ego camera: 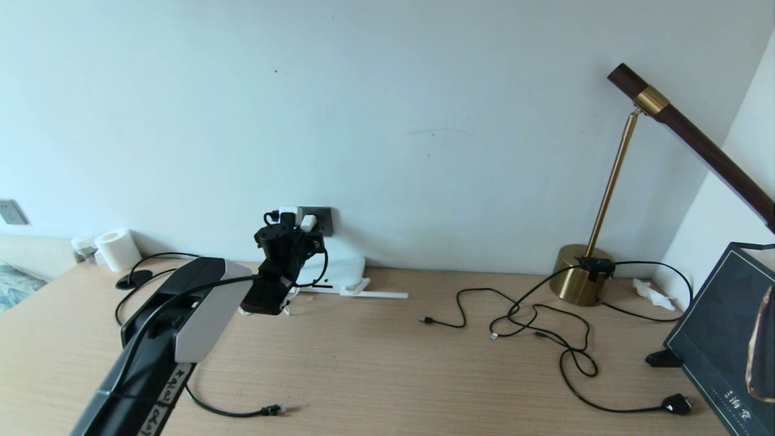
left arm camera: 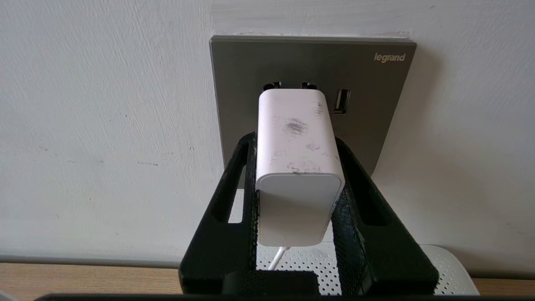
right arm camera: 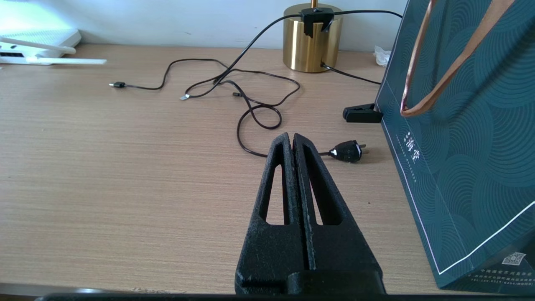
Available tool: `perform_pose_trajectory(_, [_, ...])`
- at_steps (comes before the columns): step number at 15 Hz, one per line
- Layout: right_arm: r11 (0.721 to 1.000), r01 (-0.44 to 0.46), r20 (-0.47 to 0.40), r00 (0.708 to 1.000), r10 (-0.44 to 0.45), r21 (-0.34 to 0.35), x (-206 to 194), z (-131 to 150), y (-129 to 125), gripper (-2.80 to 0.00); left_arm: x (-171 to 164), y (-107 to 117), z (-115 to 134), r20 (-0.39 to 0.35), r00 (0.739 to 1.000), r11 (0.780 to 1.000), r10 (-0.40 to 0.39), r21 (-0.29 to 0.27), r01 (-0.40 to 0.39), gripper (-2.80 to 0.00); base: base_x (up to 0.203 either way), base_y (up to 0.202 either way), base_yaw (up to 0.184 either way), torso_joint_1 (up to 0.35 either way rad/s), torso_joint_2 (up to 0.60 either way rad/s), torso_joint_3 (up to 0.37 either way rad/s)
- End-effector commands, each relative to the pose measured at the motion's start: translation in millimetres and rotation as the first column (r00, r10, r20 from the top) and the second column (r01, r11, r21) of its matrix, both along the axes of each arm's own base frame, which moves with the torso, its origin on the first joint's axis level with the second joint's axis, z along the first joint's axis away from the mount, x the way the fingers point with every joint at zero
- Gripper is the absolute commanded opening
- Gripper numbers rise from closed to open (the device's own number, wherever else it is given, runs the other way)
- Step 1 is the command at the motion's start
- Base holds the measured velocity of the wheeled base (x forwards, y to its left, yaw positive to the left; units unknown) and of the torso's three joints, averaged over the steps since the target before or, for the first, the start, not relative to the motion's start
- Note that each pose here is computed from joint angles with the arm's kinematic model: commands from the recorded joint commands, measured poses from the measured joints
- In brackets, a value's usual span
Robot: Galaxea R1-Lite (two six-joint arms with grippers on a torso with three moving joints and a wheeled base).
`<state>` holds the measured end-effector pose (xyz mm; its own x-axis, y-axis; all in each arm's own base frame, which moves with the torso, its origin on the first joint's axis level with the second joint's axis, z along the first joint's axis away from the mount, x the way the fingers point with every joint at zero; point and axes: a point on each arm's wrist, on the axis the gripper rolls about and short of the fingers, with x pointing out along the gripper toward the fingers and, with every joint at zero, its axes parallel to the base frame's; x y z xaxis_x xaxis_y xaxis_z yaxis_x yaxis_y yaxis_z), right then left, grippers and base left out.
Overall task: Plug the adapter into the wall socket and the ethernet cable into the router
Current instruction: Plug plug into socket
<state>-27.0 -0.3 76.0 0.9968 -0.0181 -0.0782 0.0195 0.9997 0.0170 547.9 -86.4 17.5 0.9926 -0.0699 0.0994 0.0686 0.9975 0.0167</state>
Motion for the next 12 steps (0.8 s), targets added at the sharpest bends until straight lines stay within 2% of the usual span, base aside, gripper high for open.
perform_pose_trajectory(1, [1.000,0.000,0.000,1.000,0.000,0.000,0.0,0.0,0.0,-2.80,0.0,0.3,0.3,0.005,1.000,1.000,0.002,-0.001,-0.002,-2.80,0.000,0.000,0.000,0.000,0.00,0.000])
perform_pose_trajectory(12, [1.000,0.000,0.000,1.000,0.000,0.000,0.0,0.0,0.0,-2.80,-0.2,-0.5,7.1,0.004,1.000,1.000,0.000,0.000,0.000,-2.80,0.000,0.000,0.000,0.000,0.00,0.000])
